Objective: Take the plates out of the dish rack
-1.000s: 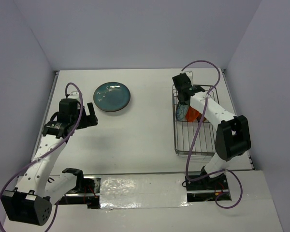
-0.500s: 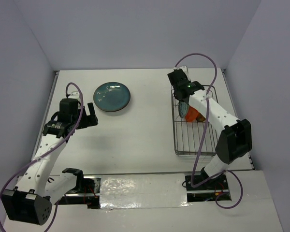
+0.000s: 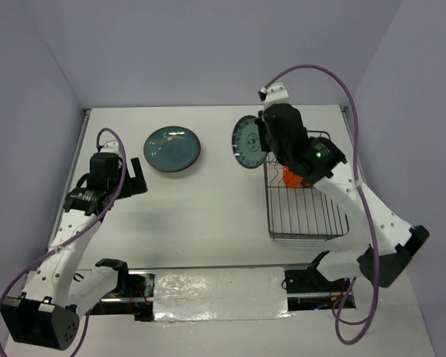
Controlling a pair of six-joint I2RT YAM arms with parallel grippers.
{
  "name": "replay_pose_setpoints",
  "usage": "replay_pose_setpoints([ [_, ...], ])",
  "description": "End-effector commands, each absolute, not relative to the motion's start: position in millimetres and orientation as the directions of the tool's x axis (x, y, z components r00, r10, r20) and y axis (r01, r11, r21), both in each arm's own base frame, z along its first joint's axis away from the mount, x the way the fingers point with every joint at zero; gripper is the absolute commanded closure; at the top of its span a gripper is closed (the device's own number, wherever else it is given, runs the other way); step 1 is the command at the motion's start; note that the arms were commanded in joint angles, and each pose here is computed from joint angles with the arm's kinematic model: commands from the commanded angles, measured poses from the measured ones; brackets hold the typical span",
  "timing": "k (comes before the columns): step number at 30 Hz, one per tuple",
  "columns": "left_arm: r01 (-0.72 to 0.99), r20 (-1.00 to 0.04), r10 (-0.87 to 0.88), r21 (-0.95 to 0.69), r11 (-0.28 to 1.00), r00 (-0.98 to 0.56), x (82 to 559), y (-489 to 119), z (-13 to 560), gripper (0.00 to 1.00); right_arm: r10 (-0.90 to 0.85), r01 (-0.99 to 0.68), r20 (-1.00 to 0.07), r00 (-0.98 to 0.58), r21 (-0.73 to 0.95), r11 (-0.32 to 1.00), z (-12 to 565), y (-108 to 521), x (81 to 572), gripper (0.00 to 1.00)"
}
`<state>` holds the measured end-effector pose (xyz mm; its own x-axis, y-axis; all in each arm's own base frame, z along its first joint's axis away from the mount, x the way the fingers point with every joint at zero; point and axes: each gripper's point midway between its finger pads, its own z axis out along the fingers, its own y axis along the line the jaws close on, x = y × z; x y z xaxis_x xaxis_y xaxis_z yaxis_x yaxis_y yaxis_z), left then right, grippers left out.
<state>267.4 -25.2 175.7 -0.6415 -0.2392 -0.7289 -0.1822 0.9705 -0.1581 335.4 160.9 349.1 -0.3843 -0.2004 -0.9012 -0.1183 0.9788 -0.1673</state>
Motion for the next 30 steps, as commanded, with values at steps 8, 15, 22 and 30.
replay_pose_setpoints([
  [8,-0.269,-0.822,-0.289,-0.172,0.948,-0.491,263,-6,218,0.01,-0.022,-0.669,-0.859,-0.511,0.382,0.637,256,313,283,0.96],
  [15,-0.239,-0.824,-0.281,-0.183,0.954,-0.492,263,-11,220,0.0,-0.063,-0.626,-0.755,-0.653,0.491,0.606,178,346,294,0.95],
  [22,-0.225,-0.82,-0.273,-0.18,0.958,-0.504,264,-13,218,0.0,-0.131,-0.579,-0.684,-0.718,0.483,0.657,118,356,310,0.84],
  [30,-0.201,-0.819,-0.266,-0.188,0.961,-0.508,265,-17,217,0.01,-0.157,-0.564,-0.682,-0.715,0.428,0.706,112,340,308,0.34],
])
